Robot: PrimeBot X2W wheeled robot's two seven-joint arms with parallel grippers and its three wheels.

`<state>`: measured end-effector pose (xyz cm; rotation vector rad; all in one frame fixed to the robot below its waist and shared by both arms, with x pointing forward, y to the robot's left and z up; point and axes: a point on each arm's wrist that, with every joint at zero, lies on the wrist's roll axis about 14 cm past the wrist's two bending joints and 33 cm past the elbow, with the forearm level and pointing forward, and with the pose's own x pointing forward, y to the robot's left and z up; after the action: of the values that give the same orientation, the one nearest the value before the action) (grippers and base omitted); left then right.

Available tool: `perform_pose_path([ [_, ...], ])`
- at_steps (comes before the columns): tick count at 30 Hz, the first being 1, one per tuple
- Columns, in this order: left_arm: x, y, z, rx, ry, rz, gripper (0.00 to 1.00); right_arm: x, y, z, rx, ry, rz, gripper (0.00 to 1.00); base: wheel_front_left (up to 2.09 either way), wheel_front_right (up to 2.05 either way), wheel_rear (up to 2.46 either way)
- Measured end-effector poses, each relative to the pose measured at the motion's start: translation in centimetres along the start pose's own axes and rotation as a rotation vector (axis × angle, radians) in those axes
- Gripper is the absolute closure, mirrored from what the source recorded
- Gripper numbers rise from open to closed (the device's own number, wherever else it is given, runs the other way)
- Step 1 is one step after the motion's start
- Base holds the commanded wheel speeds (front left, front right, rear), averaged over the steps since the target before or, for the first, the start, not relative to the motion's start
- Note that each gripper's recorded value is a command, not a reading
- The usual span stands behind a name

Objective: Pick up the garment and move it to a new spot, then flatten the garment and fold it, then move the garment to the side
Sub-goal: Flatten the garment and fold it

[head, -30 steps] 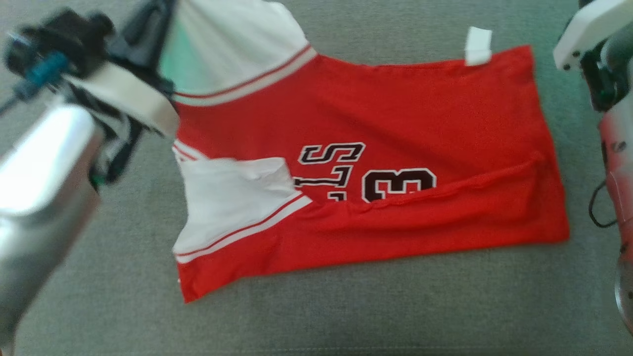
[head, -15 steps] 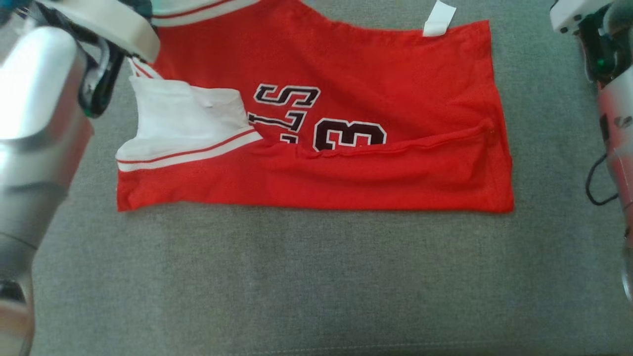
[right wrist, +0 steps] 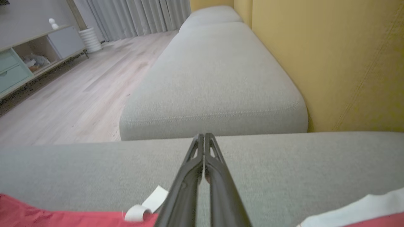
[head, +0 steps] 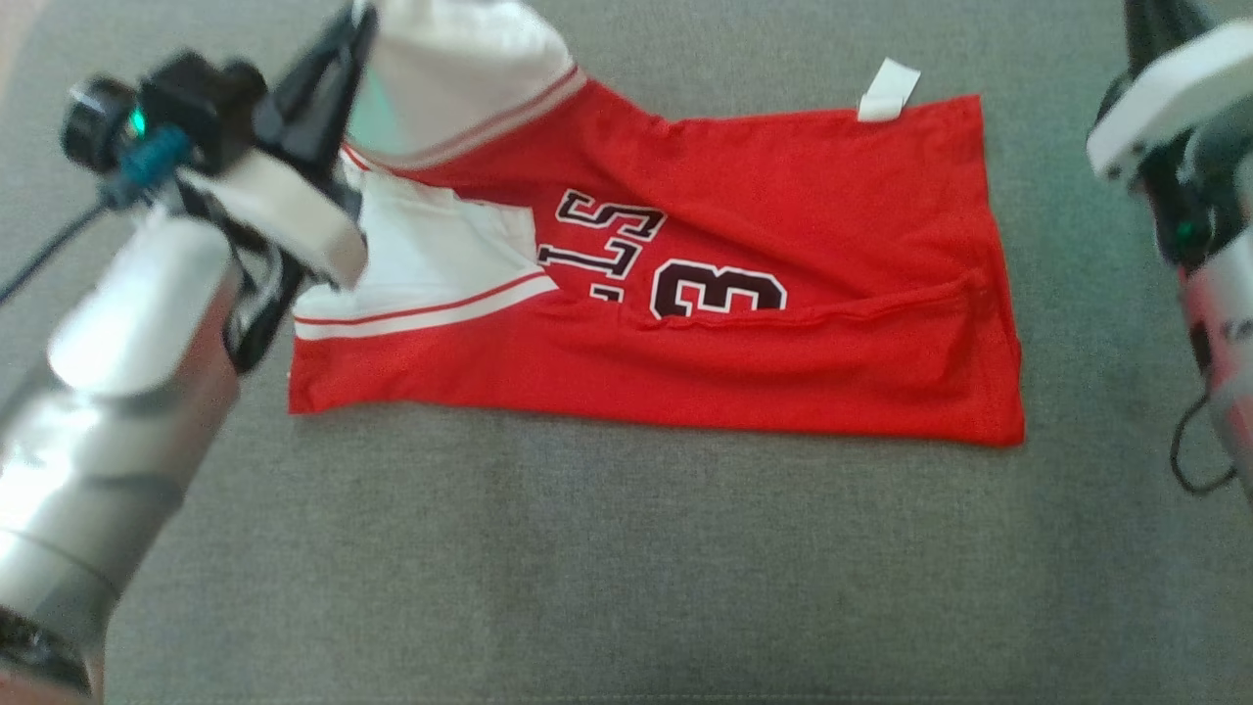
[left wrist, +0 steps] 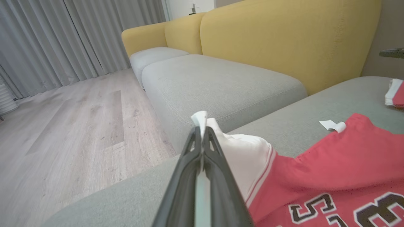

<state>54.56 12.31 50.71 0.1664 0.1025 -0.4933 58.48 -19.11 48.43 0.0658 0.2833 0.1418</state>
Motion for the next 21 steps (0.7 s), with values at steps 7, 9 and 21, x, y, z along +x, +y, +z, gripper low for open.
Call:
perform_pose_path([
  [7, -3.5, -1.3, -1.6, -0.004, 0.067, -0.035, 1.0, -3.0, 0.0, -4.2, 0.0, 0.176, 0.02, 1.0, 0.0, 0.0, 0.0],
  [9, -4.1, -1.5, -1.6, -0.01, 0.065, -0.039, 1.0, -3.6, 0.0, -4.9, -0.014, 0.194, 0.026, 1.0, 0.0, 0.0, 0.0],
  [21, -6.9, -4.5, -1.7, -0.062, 0.062, -0.06, 1.0, -5.4, 2.5, -2.3, 0.059, -0.061, 0.07, 0.0, 0.0, 0.0, 0.0],
])
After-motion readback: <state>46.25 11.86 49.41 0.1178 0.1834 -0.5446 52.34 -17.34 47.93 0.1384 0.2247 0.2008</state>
